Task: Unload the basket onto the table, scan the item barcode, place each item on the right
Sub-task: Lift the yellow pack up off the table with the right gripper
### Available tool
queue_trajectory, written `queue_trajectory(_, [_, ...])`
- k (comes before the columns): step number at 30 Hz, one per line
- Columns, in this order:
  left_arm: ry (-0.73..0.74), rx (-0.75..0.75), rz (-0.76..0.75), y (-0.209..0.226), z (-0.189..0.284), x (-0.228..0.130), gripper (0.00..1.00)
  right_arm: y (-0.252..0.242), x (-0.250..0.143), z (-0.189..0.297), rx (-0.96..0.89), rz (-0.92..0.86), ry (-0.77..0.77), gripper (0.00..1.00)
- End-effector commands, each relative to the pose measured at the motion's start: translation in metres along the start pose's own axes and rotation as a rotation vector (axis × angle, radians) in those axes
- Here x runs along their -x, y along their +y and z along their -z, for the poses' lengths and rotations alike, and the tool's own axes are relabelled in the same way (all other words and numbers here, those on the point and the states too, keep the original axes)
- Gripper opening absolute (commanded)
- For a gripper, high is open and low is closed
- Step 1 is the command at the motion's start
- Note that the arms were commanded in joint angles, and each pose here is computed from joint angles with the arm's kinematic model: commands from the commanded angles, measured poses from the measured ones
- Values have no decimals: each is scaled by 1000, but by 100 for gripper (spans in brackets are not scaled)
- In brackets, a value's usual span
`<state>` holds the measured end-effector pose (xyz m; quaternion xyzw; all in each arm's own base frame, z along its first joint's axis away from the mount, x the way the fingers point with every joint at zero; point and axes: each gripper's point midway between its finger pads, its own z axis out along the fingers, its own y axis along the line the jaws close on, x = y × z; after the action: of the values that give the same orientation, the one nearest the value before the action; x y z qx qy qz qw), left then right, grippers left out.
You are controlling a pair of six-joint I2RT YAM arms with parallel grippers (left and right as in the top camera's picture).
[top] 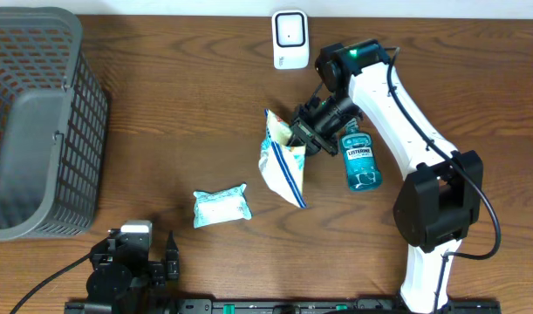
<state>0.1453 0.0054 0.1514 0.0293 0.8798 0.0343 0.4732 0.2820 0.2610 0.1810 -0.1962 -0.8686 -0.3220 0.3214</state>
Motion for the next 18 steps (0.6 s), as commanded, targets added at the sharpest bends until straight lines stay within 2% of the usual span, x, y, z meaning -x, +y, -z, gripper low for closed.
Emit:
queue_trajectory(1, [4,11,2,2,-1,-1,98,27,-30,10,135,-83,101,1])
queue_trajectory(5, [5,11,2,2,-1,-1,98,39,-53,20,232,-120,227,1])
queue_trajectory(9, [4,11,2,2,-1,-1,98,58,-60,44,415,8,295,1])
queue_trajectory(18, [4,11,2,2,-1,-1,98,58,-39,93,592,61,245,1])
